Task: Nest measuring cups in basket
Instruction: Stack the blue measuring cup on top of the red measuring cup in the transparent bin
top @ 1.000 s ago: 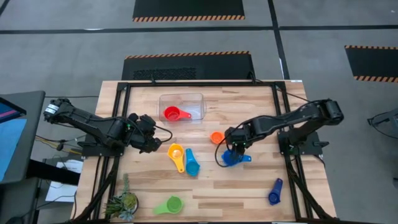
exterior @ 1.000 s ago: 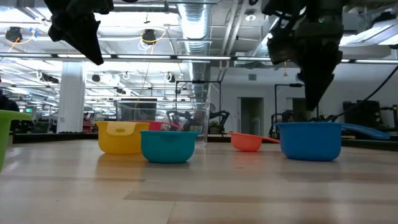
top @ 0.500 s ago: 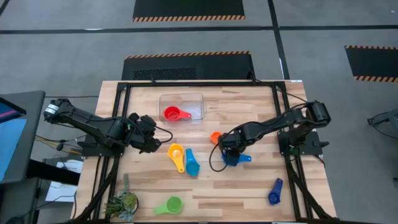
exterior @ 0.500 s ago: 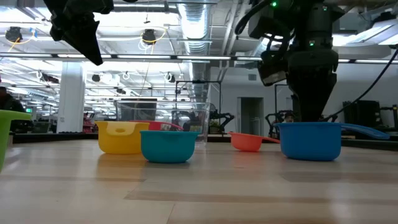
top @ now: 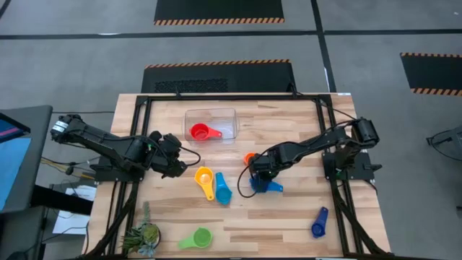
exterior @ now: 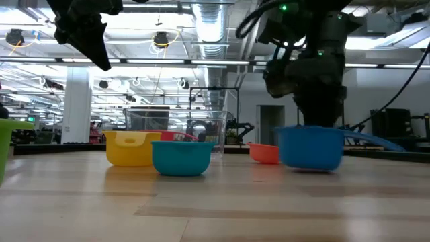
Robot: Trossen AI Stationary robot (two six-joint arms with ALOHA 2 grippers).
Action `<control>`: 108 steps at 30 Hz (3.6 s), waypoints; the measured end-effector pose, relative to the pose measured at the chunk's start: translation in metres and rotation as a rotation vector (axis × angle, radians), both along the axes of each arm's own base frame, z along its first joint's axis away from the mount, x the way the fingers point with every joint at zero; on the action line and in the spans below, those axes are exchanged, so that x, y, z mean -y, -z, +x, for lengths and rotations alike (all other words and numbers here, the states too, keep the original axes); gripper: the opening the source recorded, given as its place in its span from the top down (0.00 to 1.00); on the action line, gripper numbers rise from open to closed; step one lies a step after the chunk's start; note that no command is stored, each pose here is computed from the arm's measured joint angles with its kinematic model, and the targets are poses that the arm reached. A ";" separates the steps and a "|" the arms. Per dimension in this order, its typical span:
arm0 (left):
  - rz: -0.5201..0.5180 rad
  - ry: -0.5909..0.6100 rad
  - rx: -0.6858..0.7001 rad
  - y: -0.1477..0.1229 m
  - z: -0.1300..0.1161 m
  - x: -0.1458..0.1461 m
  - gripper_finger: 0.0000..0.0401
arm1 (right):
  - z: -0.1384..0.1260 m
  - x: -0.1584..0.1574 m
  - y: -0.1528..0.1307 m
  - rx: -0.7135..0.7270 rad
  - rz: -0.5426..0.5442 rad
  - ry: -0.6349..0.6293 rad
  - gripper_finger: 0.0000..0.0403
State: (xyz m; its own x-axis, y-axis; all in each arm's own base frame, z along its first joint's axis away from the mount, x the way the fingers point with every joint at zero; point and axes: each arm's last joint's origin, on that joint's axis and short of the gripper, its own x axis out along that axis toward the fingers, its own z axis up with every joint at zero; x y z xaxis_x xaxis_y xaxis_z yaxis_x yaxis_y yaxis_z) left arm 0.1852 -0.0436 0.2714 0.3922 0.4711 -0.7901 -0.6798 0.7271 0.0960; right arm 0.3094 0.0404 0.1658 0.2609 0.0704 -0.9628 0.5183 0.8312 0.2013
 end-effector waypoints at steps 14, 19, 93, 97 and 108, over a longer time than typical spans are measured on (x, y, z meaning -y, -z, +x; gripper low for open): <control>-0.135 -0.033 -0.057 0.003 -0.006 0.003 1.00 | 0.039 0.086 -0.157 0.681 -0.406 0.098 0.98; -0.135 -0.034 -0.057 0.003 -0.006 0.003 1.00 | 0.061 0.133 -0.180 0.808 -0.557 0.114 0.98; -0.121 -0.040 -0.036 0.003 -0.005 0.003 1.00 | 0.190 0.203 -0.075 0.487 -0.410 -0.226 0.74; -0.121 -0.040 -0.036 0.003 -0.005 0.003 1.00 | 0.185 0.211 -0.073 0.457 -0.404 -0.212 0.79; -0.105 -0.035 -0.036 0.002 -0.005 0.003 1.00 | 0.181 0.215 -0.047 0.352 -0.306 -0.244 0.98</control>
State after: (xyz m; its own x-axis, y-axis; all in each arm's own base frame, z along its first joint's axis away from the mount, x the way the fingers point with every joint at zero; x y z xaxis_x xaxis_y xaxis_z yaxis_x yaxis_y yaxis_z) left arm 0.1805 -0.0464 0.2689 0.3471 0.3975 -0.8494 -0.7023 0.7104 0.0454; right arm 0.4903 -0.1745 0.2124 0.5834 -0.1011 -0.8058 0.2467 0.9674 0.0573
